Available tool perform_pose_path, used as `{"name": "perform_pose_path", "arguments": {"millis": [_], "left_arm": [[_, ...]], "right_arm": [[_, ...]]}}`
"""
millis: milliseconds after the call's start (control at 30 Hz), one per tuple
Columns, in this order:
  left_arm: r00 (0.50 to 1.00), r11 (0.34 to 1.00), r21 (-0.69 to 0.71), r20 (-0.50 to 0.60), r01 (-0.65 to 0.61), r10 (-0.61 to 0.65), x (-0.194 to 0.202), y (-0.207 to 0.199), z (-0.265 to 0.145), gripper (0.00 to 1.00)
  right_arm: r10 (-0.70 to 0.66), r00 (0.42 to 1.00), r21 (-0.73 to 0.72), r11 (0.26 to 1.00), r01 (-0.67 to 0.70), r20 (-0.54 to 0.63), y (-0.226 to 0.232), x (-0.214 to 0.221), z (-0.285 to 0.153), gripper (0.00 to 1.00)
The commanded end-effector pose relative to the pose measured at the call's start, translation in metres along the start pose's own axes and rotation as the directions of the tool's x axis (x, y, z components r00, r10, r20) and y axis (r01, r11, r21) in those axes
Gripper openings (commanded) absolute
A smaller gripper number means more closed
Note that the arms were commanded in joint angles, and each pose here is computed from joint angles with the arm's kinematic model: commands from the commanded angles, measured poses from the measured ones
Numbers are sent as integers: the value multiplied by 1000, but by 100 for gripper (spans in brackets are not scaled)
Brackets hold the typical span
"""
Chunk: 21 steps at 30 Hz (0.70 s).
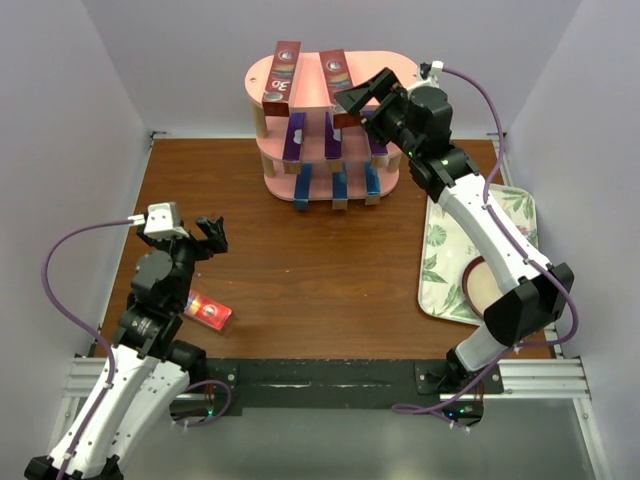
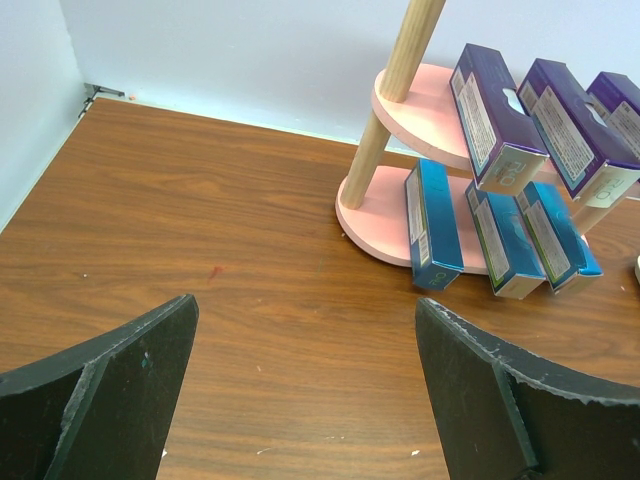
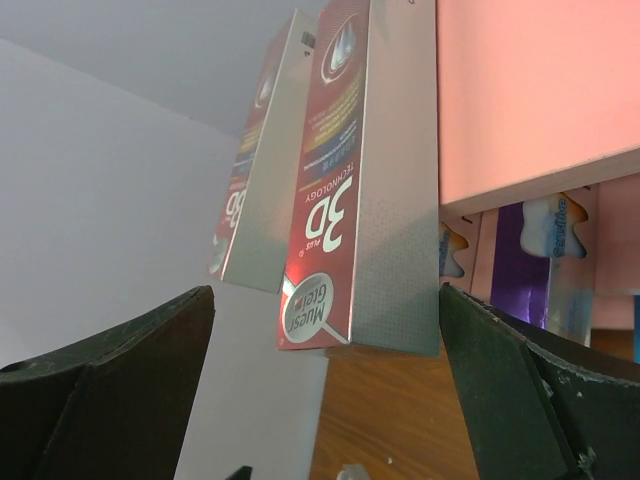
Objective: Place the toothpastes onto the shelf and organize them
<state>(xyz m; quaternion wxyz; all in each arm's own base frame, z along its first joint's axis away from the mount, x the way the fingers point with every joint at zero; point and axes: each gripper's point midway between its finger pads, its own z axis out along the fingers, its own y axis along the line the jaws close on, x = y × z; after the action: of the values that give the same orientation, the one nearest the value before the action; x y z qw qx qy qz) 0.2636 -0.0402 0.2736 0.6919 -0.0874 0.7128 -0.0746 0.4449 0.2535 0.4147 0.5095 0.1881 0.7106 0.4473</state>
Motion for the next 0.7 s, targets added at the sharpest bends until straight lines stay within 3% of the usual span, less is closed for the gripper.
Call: {"name": "perform_pose_path", "arguments": {"millis": [0, 300, 500, 667], "left_arm": [[1000, 1000, 6, 16, -1, 1, -1, -2, 2, 95], [1000, 1000, 8, 10, -3, 3, 1, -2, 3, 95], [1000, 1000, 9, 8, -2, 2, 1, -3, 3, 95], [1000, 1000, 13, 4, -3, 3, 2, -4, 4, 95]], "right_arm": [[-79, 997, -7, 997, 79, 0, 4, -4, -8, 98], [-264, 964, 4, 965, 264, -31, 2, -5, -18, 98], [-442, 895, 51, 894, 445, -56, -4, -10, -30, 98], [-584, 810, 3, 811, 585, -55, 14, -4, -40, 98]]}}
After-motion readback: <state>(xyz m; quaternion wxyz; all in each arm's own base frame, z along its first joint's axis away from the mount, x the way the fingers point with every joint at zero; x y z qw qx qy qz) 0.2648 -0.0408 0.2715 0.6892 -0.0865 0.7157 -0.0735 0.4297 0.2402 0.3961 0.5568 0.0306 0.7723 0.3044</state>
